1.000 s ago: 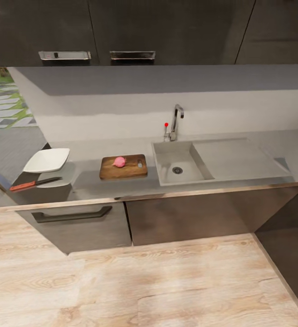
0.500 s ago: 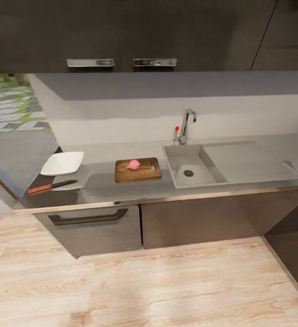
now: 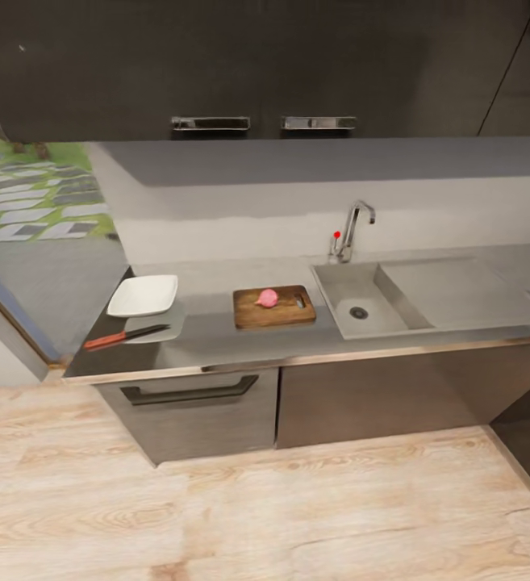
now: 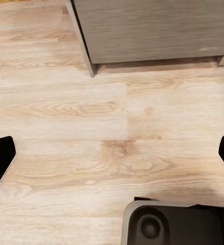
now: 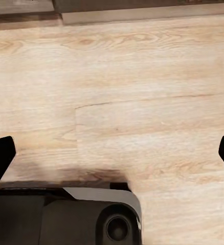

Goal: In the kitchen, take the Vidalia onion out of the sink, dice it on the chopping board with the paring knife, put the diced onion into the bowl on the countertop, then place both the paring knife and the chopping board into the sink.

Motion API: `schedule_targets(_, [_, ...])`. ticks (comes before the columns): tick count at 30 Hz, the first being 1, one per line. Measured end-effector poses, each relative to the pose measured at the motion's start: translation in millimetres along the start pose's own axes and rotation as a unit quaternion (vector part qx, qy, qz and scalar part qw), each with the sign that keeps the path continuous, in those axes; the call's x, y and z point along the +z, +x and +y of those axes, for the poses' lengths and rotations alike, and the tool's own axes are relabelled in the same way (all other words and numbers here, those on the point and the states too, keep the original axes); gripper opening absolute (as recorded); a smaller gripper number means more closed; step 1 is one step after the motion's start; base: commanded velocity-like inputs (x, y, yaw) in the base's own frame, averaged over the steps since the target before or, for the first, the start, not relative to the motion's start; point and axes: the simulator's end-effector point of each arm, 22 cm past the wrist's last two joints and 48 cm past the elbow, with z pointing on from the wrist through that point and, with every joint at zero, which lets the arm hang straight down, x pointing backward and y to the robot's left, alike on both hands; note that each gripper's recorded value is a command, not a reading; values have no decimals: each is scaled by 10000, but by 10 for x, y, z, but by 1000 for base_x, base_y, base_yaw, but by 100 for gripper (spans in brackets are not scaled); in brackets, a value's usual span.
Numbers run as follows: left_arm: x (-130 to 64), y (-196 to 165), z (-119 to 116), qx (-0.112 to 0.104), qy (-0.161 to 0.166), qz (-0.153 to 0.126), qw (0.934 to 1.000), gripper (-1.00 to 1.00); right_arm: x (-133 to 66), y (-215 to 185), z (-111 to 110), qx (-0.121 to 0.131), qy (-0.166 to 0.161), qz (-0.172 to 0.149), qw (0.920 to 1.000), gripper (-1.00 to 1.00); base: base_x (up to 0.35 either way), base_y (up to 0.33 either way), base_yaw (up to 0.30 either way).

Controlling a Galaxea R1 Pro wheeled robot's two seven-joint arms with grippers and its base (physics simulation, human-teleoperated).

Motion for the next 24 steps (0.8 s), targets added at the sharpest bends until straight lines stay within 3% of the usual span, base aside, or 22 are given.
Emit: schedule_targets(24, [37, -68, -1, -19, -2, -165, 9999, 100, 20, -143, 1, 4, -1, -193, 9998, 100, 0, 298, -10])
